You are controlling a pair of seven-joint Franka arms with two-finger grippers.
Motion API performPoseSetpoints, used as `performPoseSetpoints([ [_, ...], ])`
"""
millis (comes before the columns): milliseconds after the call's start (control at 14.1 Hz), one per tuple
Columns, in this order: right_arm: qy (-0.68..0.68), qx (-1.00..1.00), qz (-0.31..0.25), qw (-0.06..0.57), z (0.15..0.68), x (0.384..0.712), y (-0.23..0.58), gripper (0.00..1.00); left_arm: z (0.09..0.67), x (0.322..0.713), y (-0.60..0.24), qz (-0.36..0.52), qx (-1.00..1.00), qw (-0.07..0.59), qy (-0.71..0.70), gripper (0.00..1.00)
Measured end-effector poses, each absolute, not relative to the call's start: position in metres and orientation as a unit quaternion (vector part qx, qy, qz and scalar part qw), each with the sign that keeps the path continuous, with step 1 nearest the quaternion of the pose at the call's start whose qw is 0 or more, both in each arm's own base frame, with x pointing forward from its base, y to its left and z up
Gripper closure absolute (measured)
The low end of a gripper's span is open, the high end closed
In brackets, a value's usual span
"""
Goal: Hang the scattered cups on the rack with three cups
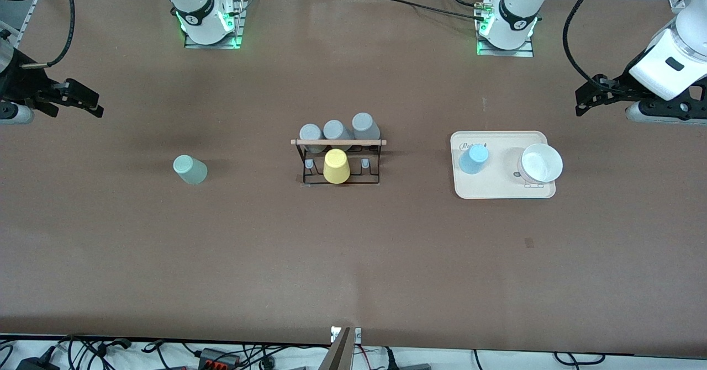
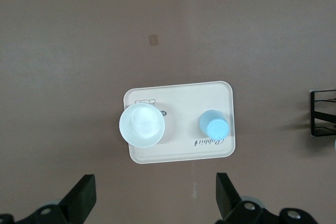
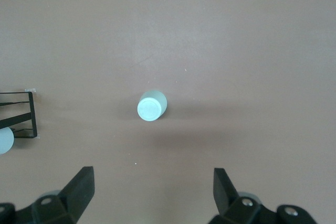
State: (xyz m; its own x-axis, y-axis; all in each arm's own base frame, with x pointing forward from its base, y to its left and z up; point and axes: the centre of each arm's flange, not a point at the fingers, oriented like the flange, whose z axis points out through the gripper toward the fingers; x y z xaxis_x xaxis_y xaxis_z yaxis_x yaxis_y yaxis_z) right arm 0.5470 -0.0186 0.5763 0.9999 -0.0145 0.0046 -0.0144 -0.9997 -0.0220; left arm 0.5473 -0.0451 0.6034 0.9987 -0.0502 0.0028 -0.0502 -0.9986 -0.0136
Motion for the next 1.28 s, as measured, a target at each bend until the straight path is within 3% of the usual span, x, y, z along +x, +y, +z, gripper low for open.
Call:
performPoseSetpoints([
  [922, 0.007, -1.000, -0.007, 0.011, 0.577, 0.548, -0.019, 0.00, 0.598, 0.546, -0.045, 0.016, -1.000, 0.008, 0.026, 0.00],
  [1277, 0.007, -1.000, -0.007, 0.011, 0.576, 0.548, -0.019, 0.00, 0.508, 0.556, -0.060, 0.134, -0.990, 0.010, 0.043, 0.00],
])
